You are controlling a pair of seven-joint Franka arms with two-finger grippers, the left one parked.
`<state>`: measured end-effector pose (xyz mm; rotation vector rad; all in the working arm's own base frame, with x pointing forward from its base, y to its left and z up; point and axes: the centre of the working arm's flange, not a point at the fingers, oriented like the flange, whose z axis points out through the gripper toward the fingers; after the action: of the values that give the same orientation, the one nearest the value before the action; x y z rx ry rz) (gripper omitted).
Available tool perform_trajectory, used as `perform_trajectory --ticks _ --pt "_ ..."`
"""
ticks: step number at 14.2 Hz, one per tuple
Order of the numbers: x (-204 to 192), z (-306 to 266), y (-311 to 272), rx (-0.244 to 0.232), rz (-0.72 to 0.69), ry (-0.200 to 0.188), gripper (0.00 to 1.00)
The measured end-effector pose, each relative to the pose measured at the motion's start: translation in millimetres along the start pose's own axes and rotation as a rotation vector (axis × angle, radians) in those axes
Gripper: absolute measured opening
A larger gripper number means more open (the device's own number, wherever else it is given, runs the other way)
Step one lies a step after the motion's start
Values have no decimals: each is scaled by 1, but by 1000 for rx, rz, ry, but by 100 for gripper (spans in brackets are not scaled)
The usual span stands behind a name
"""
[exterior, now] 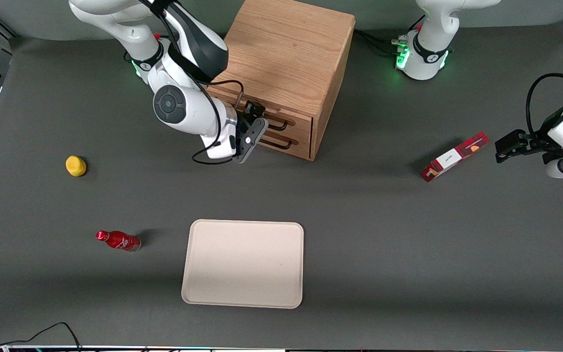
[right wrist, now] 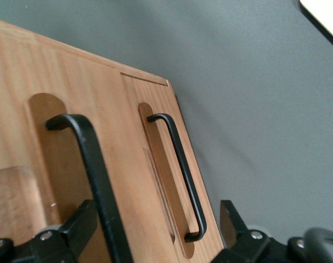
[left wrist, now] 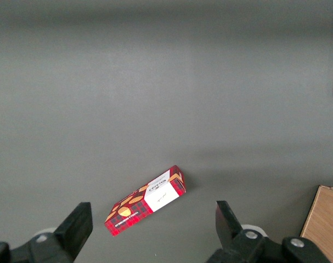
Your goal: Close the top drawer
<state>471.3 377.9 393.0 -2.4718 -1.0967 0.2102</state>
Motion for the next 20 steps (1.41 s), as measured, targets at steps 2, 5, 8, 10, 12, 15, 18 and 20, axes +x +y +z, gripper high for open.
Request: perform_trajectory --ticks 2,5,8,10,12,15,18,20 --pt "1 -16 -5 7 -6 -8 100" --pt "3 -42 -18 5 -25 -7 100" --pt "-1 -60 -32 -13 -39 -6 100" --pt "-7 -74 -38 -31 -34 -3 100" --pt "-16 -93 -36 -53 -20 2 100" --pt "-37 -134 -24 -112 36 23 100" --pt "-64 -184 -30 -210 132 70 100" --pt "-83 -207 -40 -277 255 100 100"
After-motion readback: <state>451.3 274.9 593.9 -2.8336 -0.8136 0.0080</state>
